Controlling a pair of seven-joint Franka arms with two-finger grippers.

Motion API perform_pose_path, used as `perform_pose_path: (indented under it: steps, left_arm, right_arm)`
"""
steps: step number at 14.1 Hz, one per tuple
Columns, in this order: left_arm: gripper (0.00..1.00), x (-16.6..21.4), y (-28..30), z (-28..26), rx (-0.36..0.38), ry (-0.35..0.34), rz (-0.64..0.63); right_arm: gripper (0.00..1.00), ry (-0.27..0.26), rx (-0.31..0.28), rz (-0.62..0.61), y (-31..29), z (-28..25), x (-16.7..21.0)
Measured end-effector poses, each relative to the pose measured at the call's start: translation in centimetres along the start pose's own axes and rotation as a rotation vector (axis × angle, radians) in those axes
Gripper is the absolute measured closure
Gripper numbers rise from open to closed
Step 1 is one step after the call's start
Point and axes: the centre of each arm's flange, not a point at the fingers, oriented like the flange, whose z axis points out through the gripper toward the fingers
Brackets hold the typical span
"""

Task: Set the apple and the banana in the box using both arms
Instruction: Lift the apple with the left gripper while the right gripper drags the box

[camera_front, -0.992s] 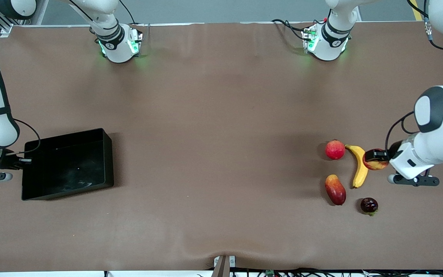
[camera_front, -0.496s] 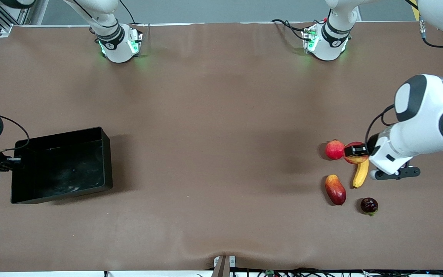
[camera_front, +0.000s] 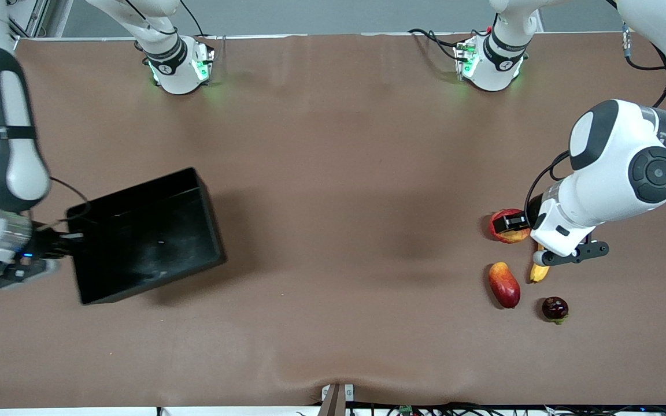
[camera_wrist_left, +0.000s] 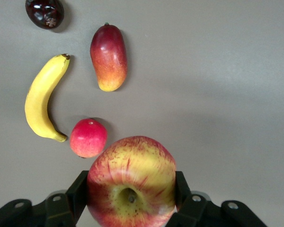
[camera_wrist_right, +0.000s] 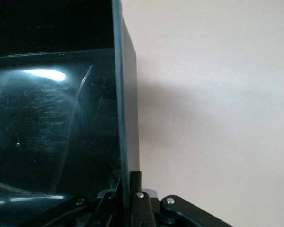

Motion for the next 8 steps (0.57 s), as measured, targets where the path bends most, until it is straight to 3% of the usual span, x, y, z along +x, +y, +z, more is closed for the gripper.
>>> perform_pose_path:
  steps: [5, 8]
  left_arm:
    - [0.26, -0.9, 1.6, -0.4, -0.013, -0.012, -0.015]
    - [0.26, -1.2, 1.7, -1.3, -0.009, -0.018, -0.013]
  right_arm:
    - [0.96, -0.030, 0.003, 0.123, -13.4, 2.4, 3.6]
    - [0.96, 0.021, -0.011, 0.196, -22.1, 4.3, 4.9]
